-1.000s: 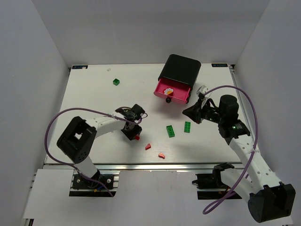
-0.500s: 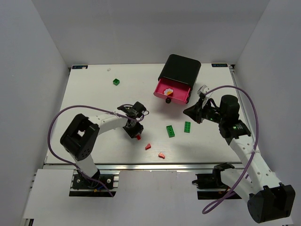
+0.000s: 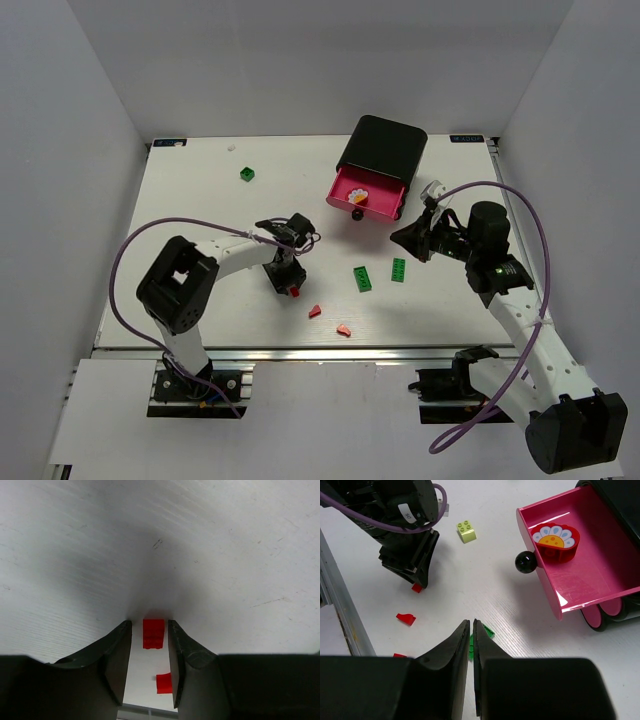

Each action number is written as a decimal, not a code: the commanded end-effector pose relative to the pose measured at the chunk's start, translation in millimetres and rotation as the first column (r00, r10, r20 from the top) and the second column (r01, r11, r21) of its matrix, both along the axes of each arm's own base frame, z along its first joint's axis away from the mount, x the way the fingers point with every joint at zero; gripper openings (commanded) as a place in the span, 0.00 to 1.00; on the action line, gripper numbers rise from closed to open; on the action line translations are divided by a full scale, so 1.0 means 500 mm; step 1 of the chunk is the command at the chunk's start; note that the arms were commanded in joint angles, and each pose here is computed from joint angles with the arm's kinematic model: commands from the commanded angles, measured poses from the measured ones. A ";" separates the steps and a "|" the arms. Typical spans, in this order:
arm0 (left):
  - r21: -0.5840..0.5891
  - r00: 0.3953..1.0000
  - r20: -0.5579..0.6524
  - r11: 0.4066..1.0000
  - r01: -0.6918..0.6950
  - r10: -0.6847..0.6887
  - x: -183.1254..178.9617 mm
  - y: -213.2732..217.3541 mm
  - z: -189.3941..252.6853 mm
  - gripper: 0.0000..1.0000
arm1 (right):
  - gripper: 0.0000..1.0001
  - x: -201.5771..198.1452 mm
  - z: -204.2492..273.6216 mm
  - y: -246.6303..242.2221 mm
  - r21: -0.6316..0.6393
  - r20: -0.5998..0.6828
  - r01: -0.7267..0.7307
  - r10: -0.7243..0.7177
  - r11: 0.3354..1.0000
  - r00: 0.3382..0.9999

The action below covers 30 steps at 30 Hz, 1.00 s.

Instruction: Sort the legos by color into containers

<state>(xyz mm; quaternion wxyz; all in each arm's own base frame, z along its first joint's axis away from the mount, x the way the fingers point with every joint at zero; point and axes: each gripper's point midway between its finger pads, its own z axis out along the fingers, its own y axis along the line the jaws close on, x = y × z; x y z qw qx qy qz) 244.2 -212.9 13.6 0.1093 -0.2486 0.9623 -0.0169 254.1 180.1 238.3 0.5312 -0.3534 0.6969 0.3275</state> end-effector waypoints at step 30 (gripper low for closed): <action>-0.047 0.599 0.720 0.836 0.547 -0.351 0.260 -0.220 0.455 0.00 | 0.08 0.058 0.018 -0.054 -0.010 0.054 0.178 -0.177 0.984 0.983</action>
